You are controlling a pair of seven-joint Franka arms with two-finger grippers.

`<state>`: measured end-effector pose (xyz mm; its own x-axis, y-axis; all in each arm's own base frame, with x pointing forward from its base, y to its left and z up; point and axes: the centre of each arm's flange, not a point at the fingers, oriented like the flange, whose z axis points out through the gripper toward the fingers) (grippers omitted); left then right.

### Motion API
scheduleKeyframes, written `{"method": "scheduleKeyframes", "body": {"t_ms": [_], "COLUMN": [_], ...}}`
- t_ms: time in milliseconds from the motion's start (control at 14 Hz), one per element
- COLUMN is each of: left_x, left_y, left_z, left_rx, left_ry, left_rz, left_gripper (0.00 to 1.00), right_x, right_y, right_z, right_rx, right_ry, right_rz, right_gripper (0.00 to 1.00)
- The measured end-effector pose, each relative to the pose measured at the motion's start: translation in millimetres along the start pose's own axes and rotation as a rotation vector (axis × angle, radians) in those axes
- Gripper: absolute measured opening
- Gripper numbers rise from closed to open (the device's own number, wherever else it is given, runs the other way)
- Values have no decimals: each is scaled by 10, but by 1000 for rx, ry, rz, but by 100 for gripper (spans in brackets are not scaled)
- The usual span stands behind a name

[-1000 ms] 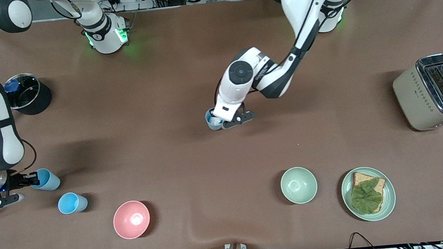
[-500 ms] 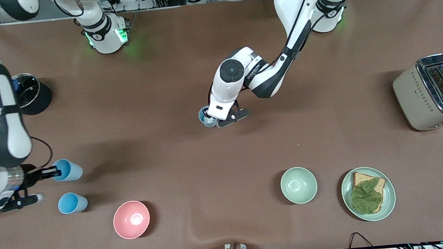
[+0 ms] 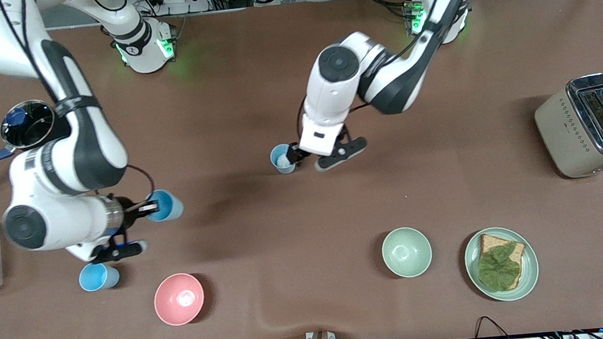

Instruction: Stack blue cups with both arms

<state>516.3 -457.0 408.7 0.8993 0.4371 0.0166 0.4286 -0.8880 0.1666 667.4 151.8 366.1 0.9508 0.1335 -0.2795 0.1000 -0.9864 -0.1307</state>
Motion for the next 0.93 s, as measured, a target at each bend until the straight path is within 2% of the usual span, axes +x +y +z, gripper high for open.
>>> {"method": "scheduleKeyframes", "body": {"t_ms": [214,500,714,929], "left_x": [484,1281,1692,1924], "left_y": [-405,-1157,-1656,-2000], "left_z": [-714,-1315,-1594,-1759], "left_rx": [42,94,123,141], "left_ry": [32,46,43,35], "left_rz": [68,179,253,307], "left_gripper": [100,100,100,100], "right_x": [-336,-892,-999,-1009], "right_y": [-976,-2167,-2470,-2561], "right_z": [223,657,785,926], "right_rx": [-31,-76,-57,-34], "right_ry": [7,21,55,93], "right_rz": [26,137,208,237], "right_gripper": [4,4,4,4]}}
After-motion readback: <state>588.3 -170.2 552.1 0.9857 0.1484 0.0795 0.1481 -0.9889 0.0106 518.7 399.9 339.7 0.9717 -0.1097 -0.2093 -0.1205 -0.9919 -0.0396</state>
